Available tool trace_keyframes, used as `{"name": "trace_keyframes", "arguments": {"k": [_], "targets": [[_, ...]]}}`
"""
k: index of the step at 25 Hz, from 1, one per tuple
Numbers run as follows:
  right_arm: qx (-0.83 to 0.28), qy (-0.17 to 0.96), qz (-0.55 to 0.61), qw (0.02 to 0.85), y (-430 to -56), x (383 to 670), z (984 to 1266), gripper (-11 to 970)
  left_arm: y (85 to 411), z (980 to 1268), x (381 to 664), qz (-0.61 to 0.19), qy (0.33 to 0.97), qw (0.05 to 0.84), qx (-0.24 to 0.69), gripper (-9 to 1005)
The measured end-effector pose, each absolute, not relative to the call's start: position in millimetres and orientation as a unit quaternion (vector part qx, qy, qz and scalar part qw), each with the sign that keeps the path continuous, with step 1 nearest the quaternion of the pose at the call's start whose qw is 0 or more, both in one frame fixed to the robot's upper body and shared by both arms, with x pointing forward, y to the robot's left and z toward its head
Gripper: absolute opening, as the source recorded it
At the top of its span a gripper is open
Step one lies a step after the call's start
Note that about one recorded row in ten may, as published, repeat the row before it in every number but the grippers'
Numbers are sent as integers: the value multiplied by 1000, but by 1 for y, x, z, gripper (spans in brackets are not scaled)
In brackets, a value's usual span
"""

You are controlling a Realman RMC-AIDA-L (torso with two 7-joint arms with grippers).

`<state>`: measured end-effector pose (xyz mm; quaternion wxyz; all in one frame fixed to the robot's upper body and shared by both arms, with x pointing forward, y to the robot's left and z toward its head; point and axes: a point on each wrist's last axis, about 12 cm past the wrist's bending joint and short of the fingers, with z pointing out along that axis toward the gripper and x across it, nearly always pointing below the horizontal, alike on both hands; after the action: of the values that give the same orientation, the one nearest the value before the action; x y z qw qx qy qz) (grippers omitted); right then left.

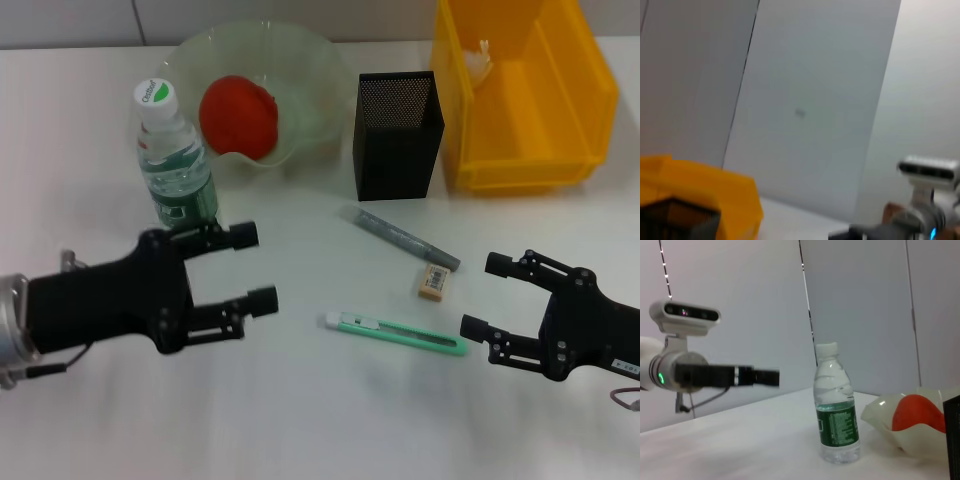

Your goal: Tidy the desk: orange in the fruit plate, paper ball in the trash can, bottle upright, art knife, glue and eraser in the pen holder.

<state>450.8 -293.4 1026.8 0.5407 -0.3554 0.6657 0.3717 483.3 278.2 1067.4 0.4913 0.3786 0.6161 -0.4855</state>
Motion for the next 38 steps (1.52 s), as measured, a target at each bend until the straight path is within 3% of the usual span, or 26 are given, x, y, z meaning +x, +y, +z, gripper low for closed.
{"name": "trace_keyframes", "arguments": {"k": [6,20,38], "targets": [[-355,665,375,539,-294,452,1028,825,277,1055,476,-464,632,483,391,778],[-353,666,384,533,-296,456,1032,825,320,1041,457,-387,674,477,411,774],[-352,666,394,527,-295,463,1036,824,317,1034,457,-369,683,469,421,771]]}}
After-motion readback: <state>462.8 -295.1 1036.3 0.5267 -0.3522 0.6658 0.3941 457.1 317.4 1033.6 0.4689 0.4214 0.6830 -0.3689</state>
